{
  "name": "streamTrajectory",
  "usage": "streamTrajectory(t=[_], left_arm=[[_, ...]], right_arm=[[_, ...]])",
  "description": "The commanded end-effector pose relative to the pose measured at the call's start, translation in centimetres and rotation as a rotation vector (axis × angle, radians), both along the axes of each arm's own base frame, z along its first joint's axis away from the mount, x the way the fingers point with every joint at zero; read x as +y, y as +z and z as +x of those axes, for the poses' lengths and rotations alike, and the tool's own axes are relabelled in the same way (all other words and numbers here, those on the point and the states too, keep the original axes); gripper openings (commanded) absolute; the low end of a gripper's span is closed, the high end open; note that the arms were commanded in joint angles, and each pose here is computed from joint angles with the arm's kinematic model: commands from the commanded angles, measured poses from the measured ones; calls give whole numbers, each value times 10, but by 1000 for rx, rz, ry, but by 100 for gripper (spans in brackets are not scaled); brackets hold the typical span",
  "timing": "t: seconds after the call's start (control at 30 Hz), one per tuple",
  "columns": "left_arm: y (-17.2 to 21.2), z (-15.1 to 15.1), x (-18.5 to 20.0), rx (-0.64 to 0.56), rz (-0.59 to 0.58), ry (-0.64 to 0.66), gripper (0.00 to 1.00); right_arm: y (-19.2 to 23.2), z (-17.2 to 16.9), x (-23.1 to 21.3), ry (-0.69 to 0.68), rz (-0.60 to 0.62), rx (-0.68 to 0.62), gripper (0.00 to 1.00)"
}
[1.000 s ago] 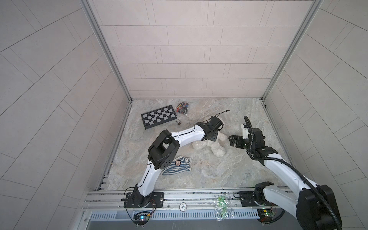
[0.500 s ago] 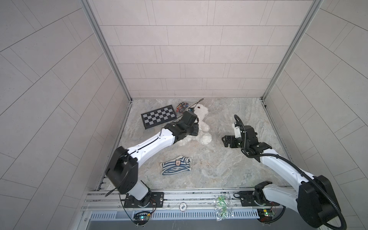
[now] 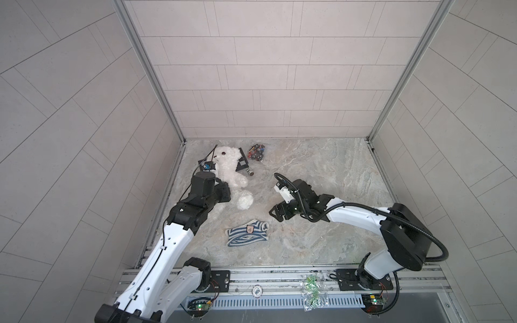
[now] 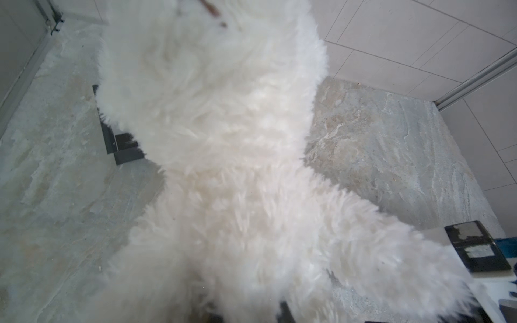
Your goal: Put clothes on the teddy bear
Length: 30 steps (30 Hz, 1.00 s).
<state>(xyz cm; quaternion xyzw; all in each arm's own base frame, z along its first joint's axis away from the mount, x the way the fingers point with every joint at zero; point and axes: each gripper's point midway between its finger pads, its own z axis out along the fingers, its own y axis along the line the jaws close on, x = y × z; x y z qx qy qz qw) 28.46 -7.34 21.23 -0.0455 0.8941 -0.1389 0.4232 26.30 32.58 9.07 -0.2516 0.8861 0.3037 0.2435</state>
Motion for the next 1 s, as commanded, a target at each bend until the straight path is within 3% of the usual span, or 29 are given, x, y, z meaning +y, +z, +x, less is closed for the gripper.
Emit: streamTrajectory(t=[0.0,0.17,0.3,0.57,0.73,0.97], left_arm=[[-4,-9,2,-2,-72,-5,16],[-7,-15,10,-5,-67,21,18],[-3,-15,11,-21,-75,29,18],[-3,-12,10,-27,-80,30,18],[-5,-15,11,-22,-63,20,19],[-8,-17,2,-21,-69,-43,20]], right_arm=[[-11,-10,27,22,57,50,86],[-36,-22,46,51,41,86,80],[-44,-26,48,50,30,96,69],[-49,-21,40,6,-17,89,22],[-46,-15,24,-22,-82,94,0],[-35,2,-35,-211,-103,54,0]])
